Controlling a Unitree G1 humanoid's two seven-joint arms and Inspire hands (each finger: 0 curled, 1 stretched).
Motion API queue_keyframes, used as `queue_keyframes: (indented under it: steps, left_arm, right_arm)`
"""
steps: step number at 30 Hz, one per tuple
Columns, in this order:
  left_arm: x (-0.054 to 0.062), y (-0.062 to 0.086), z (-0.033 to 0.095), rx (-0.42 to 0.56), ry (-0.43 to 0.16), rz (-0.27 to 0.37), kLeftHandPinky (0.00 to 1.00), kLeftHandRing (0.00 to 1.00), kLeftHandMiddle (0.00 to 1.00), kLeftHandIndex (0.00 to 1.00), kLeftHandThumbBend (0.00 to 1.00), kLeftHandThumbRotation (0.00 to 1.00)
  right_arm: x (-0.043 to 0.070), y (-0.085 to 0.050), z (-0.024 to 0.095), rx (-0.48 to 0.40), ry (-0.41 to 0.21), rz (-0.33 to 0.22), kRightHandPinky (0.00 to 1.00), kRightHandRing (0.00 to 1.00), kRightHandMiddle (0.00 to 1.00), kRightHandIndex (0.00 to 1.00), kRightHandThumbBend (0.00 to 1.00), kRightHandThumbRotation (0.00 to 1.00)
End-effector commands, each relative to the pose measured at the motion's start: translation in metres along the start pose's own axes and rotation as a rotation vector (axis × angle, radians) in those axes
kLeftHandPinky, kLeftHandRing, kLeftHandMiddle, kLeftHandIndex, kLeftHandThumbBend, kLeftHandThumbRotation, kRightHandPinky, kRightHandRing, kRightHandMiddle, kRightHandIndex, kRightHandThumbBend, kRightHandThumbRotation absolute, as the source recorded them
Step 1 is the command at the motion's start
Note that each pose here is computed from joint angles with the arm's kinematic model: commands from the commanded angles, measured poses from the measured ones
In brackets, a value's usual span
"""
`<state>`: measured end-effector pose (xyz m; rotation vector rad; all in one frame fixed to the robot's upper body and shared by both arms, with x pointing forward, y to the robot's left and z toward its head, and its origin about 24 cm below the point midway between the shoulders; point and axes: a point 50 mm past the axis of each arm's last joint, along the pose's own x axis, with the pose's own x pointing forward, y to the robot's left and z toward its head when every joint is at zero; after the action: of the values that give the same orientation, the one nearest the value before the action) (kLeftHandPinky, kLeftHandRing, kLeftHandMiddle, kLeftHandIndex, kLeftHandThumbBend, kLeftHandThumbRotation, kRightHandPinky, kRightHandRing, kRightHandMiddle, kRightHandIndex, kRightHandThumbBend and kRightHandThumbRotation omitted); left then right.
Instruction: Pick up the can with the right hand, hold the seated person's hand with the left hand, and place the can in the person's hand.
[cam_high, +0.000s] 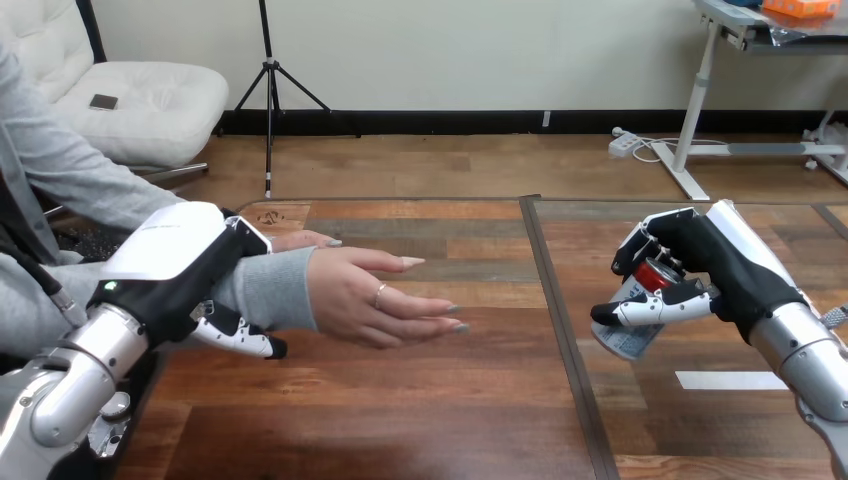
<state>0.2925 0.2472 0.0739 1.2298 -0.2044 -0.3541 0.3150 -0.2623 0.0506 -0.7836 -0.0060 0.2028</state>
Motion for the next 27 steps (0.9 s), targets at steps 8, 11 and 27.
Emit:
queue_keyframes:
  steps: [8,11,27]
  left_arm:
    - [0.026,0.048,0.041,-0.041,-0.195,0.219,0.08,0.12,0.18,0.19,0.88,0.00]
    - [0.027,0.047,0.043,-0.041,-0.198,0.212,0.08,0.13,0.19,0.19,0.90,0.00]
    - [0.028,0.041,0.045,-0.052,-0.207,0.177,0.13,0.18,0.25,0.24,0.92,0.00]
  right_arm:
    - [0.029,-0.010,0.046,0.010,-0.165,-0.071,0.31,0.34,0.39,0.42,0.84,0.00]
    - [0.030,-0.009,0.048,0.014,-0.166,-0.066,0.31,0.34,0.39,0.42,0.84,0.00]
    - [0.036,0.000,0.057,0.048,-0.210,-0.045,0.31,0.34,0.39,0.42,0.85,0.00]
